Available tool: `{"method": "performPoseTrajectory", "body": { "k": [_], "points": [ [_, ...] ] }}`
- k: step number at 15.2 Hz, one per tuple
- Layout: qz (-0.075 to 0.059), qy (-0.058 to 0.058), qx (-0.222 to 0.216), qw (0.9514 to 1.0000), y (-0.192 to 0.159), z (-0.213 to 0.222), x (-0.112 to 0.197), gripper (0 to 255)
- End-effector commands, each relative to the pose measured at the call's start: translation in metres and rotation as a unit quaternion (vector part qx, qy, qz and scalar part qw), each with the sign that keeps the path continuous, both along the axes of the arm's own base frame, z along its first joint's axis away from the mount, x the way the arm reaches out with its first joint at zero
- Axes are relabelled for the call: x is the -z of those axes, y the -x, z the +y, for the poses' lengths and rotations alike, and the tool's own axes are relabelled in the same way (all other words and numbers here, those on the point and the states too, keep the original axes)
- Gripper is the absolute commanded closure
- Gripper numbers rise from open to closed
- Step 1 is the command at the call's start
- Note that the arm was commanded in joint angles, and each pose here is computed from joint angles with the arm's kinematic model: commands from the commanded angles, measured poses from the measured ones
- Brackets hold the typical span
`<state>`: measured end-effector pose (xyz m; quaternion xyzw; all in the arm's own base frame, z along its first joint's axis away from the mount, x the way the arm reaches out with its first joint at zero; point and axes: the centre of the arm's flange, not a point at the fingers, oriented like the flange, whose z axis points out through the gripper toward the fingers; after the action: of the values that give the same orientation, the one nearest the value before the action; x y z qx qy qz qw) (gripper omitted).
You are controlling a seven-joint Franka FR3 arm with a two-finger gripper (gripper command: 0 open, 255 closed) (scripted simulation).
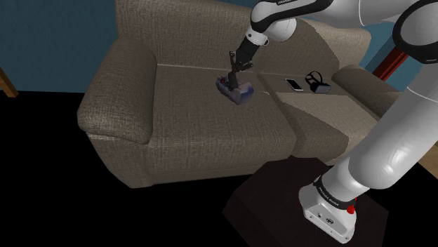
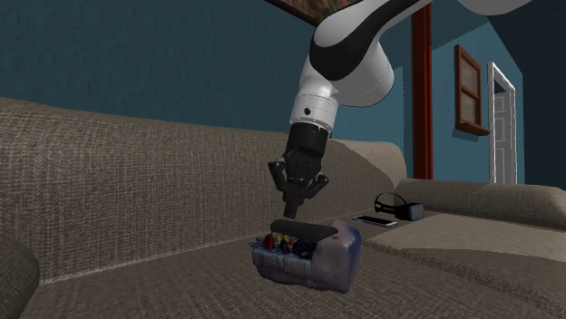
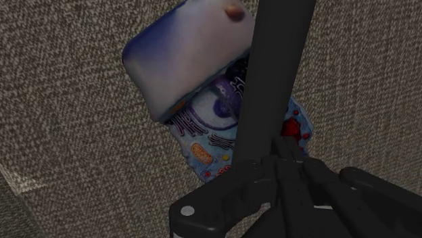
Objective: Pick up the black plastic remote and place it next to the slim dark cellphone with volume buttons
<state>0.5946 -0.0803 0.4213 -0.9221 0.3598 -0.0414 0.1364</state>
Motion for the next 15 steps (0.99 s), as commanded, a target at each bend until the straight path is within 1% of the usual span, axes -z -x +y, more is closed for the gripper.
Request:
{"method": "performPoseTrajectory", "body": {
  "k": [1,2,3,4,5,12,15],
  "points": [
    [0.000,0.000,0.000,1.0000,0.000,0.000,0.000,255],
    [0.000,0.000,0.000,1.0000,0.000,0.000,0.000,255],
    [0.000,0.000,0.000,1.0000,0.000,0.000,0.000,0],
    [0.110,0.059,0.021,0.9919,-0.025,0.027,-0.011,0],
    [0.193,0.104,0.037,0.9751,-0.045,0.048,-0.014,0],
    [0.193,0.104,0.037,0.9751,-0.038,0.049,0.022,0],
    [0.193,0.104,0.037,0.9751,-0.037,0.049,0.025,0]
  ]
}}
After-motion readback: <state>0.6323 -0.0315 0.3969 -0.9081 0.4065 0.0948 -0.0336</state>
